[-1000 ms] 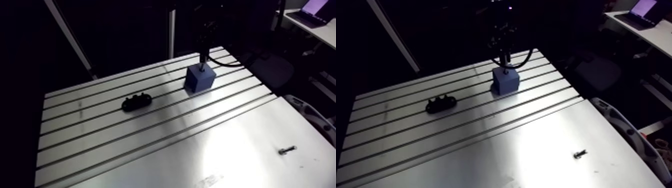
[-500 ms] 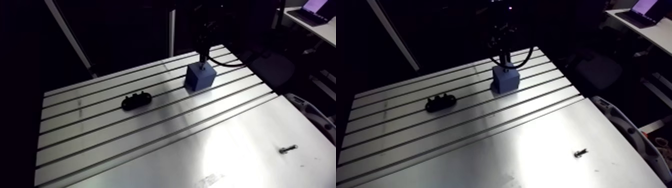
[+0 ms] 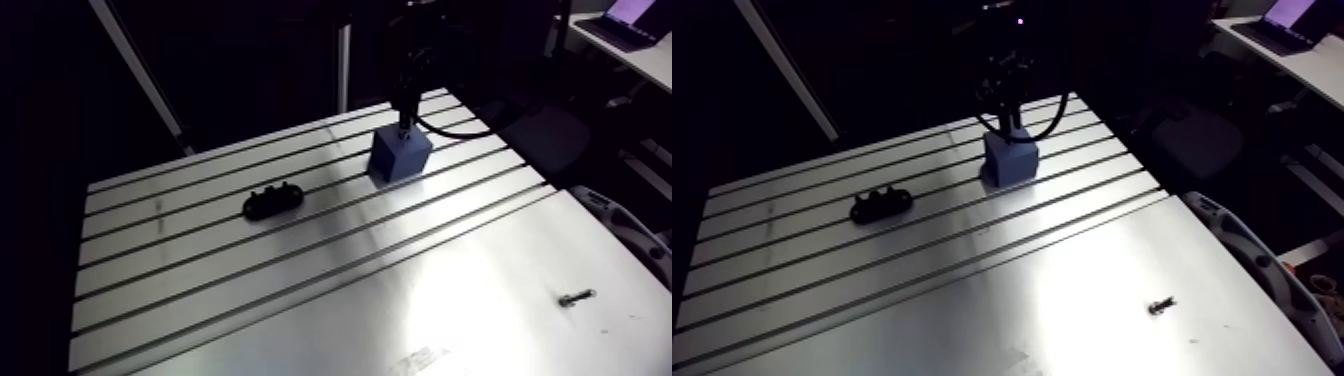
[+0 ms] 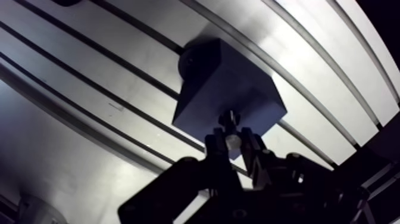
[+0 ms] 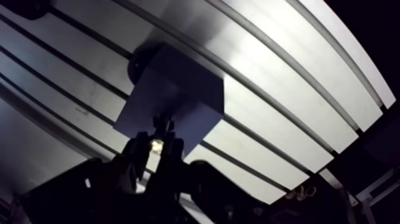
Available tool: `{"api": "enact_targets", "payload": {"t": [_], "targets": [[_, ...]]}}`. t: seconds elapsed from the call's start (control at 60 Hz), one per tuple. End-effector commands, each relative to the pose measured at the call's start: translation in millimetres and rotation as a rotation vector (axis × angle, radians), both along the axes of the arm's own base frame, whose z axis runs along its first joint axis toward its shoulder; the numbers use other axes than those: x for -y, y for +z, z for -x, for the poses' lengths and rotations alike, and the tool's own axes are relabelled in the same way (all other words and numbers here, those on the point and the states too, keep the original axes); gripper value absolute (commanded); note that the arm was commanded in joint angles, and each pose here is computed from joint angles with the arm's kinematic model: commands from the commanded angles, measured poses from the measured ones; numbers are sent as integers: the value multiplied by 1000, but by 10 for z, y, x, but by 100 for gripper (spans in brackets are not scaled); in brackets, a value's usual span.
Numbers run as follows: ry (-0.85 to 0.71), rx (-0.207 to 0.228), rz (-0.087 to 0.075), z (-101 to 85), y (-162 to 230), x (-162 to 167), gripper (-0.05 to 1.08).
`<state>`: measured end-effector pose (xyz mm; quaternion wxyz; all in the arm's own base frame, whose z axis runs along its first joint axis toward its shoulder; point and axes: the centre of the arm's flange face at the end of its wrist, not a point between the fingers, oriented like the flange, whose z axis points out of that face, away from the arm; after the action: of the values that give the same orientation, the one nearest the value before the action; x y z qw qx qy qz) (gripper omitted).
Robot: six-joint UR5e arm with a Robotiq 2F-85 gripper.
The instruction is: Pick up the M10 bolt and insert it into the hex recess until seated.
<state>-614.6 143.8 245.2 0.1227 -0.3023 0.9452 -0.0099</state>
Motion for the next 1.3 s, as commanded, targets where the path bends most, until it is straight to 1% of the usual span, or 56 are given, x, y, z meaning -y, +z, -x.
{"api": "enact_targets", "payload": {"t": [0.017, 0.117, 0.133, 0.15, 0.167, 0.183, 0.2, 0.217, 0.233, 0.25, 0.317, 0.367, 0.433, 0.767, 0.817, 0.85, 0.867, 0.917, 0.967, 0.983, 1.017, 1.067, 1.083, 1.1, 1.117, 1.133, 1.167, 1.2, 1.217, 1.233, 1.25, 1.267, 1.283, 1.3], "targets": [[2, -7, -1, -13, -28, 7, 90], [5, -10, 0, -16, -41, 10, 89], [3, -10, 0, -23, -40, 5, 78], [3, -10, 0, -23, -40, 5, 78], [5, -9, 0, -26, -45, 14, 50], [5, -9, 1, -28, -46, 7, 10], [5, -9, 1, -28, -46, 7, 10], [5, -13, 3, -29, -30, 10, 4], [5, -13, 3, -29, -30, 10, 4], [8, -11, 4, -31, -29, 10, 1], [14, -18, 4, -21, -2, -1, 0], [15, -22, -1, -14, 28, -18, 0], [13, -31, -2, 7, 62, -36, 0], [5, -37, -3, 15, 84, -70, 0], [3, -43, -2, 18, 111, -77, 0], [2, -47, 1, 17, 130, -72, 0], [1, -54, 6, 26, 152, -68, 0], [0, -60, 8, 29, 177, -65, 0], [-12, -78, 5, 15, 281, -71, 0], [-12, -78, 5, 15, 281, -71, 0], [-38, -101, 1, 4, 395, -96, 0], [-70, -110, 0, 0, 426, -116, 0], [-119, -120, -3, -19, 469, -157, 0], [-119, -120, -3, -19, 469, -157, 0], [-171, -129, -14, -35, 515, -175, 0], [-171, -129, -14, -35, 515, -175, 0], [-274, -134, -36, -59, 569, -181, 2], [-274, -134, -36, -59, 569, -181, 2], [-322, -131, -43, -68, 575, -177, 15], [-374, -126, -52, -88, 574, -177, 39], [-374, -126, -52, -88, 574, -177, 39], [-422, -124, -57, -107, 577, -166, 65], [-422, -124, -57, -107, 577, -166, 65], [-457, -128, -60, -123, 580, -163, 92]]}}
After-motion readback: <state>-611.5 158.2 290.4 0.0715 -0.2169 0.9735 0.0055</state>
